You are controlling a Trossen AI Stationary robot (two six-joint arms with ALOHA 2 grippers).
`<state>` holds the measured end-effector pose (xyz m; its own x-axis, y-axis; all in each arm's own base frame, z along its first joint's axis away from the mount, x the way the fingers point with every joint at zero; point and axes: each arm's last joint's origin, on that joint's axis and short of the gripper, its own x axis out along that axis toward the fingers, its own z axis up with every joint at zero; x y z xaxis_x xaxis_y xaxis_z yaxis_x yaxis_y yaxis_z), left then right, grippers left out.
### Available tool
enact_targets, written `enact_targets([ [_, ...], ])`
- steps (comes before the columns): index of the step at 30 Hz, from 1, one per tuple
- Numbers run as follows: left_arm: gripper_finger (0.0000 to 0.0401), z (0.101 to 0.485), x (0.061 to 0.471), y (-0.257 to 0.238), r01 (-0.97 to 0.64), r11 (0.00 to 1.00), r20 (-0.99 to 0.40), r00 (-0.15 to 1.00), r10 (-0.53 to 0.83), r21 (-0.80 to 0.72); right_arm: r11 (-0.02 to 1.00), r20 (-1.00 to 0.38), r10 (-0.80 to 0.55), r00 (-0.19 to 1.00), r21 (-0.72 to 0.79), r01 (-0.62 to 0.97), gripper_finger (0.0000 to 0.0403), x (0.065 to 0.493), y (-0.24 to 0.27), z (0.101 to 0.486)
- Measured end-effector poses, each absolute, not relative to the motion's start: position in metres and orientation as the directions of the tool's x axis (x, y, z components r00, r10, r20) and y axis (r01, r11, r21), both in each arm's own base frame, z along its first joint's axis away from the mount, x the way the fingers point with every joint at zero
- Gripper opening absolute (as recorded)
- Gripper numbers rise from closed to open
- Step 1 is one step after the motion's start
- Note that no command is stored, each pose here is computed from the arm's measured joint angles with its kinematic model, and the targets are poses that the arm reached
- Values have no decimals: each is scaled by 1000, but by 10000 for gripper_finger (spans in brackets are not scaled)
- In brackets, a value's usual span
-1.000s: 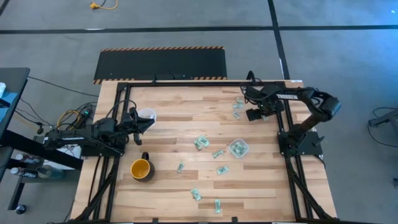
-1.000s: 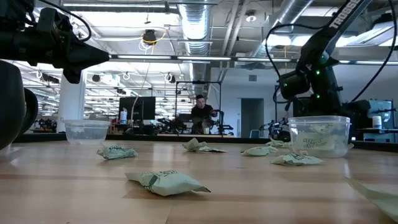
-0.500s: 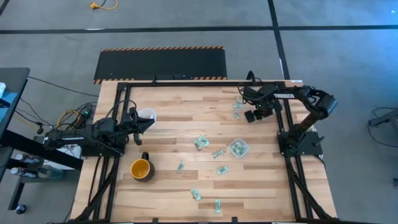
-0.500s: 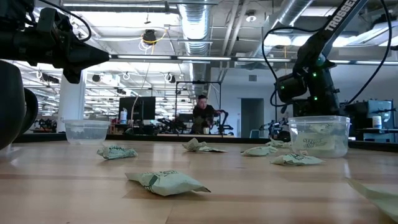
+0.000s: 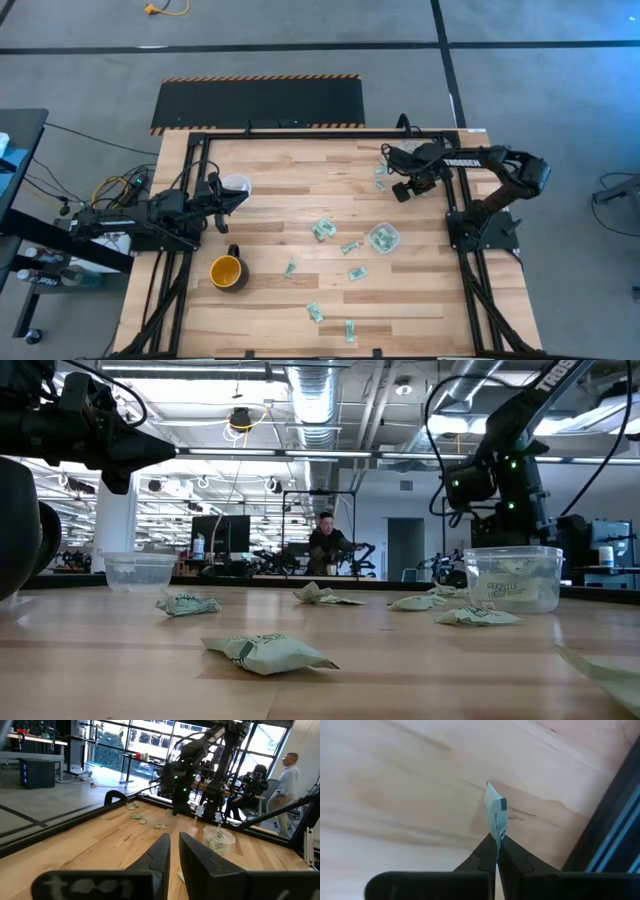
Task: Pick and place Stevia / Truvia into bins
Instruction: Put the white stevia packet into the square transparent container
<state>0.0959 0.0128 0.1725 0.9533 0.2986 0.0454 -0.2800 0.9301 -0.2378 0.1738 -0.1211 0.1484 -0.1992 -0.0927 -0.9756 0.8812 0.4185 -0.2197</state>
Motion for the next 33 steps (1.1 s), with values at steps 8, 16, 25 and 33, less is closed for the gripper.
enact_targets([
  [8,27,172,96,13,-279,930,45,954,298,-237,494,-983,-180,-36,-122,861,1,183,-84,180],
  [16,27,172,96,13,-279,930,46,954,298,-237,696,-952,-183,246,51,717,1,192,-26,209],
  [25,27,172,96,13,-280,930,45,953,298,-237,817,-903,-98,417,166,552,2,199,23,219],
  [33,27,173,96,13,-280,930,46,953,298,-237,831,-906,-73,416,175,527,6,201,37,215],
])
